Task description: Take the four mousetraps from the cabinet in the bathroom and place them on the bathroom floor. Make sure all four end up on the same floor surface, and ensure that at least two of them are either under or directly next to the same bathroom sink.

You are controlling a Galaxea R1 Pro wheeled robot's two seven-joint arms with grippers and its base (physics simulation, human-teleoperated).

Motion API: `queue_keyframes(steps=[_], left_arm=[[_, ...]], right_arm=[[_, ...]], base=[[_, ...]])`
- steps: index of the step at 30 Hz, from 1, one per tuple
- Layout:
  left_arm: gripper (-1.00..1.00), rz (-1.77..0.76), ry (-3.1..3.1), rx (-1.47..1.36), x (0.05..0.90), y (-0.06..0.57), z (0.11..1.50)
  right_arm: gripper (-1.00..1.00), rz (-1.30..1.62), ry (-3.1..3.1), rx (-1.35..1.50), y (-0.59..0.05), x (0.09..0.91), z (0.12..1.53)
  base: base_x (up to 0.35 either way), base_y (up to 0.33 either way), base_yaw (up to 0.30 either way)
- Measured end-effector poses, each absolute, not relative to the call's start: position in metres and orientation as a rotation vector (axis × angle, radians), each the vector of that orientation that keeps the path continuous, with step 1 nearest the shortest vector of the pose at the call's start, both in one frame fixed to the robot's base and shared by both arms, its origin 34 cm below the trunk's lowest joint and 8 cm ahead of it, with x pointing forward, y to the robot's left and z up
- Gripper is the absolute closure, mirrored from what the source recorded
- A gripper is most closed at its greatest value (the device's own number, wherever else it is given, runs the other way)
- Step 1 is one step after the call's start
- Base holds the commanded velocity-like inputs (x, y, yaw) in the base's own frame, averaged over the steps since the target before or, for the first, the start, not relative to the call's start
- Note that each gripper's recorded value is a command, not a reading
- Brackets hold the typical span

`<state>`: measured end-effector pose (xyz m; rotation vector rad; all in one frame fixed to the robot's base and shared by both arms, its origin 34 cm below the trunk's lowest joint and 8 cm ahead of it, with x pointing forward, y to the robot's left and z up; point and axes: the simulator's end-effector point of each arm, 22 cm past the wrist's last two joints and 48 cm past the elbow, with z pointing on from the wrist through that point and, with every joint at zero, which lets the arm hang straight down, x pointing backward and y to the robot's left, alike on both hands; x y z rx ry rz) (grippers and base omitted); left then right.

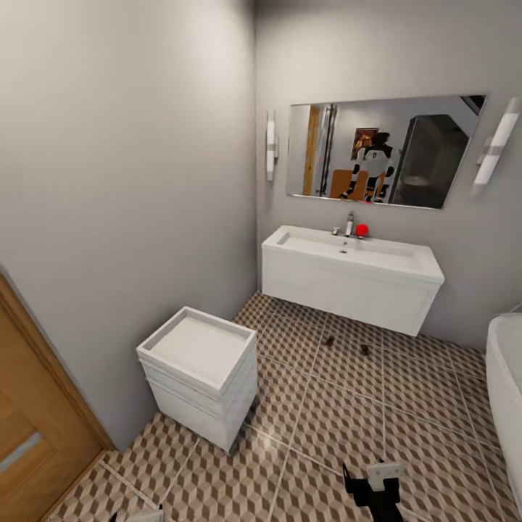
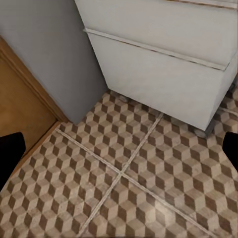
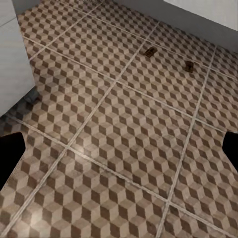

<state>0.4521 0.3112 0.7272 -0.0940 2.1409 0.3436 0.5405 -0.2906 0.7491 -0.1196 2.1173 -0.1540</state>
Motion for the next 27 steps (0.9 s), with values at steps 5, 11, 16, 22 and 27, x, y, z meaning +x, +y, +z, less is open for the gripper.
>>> queue_keyframes(steps=[5, 11, 16, 22, 27], left_arm=[[-1.0, 0.344, 2.142, -0.094, 0.452, 0.3112, 0.727], [-1.0, 0.346, 2.155, -0.091, 0.4497, 0.3112, 0.7245], [-1.0, 0.346, 2.16, -0.089, 0.449, 0.3111, 0.7236], [-1.0, 0.347, 2.162, -0.089, 0.4488, 0.3111, 0.7234], [-1.0, 0.347, 2.162, -0.089, 0.4488, 0.3111, 0.7233]], right_arm=[[-1.0, -0.148, 2.118, -0.119, -0.2871, 0.5405, 0.7489], [-1.0, -0.144, 2.118, -0.118, -0.2845, 0.5406, 0.7487], [-1.0, -0.143, 2.118, -0.117, -0.284, 0.5404, 0.7486], [-1.0, -0.143, 2.118, -0.117, -0.2838, 0.5404, 0.7486], [-1.0, -0.143, 2.118, -0.118, -0.2838, 0.5404, 0.7486]], base=[[0.0, 0.0, 0.255], [0.0, 0.0, 0.255], [0.0, 0.0, 0.255], [0.0, 0.0, 0.255], [0.0, 0.0, 0.255]])
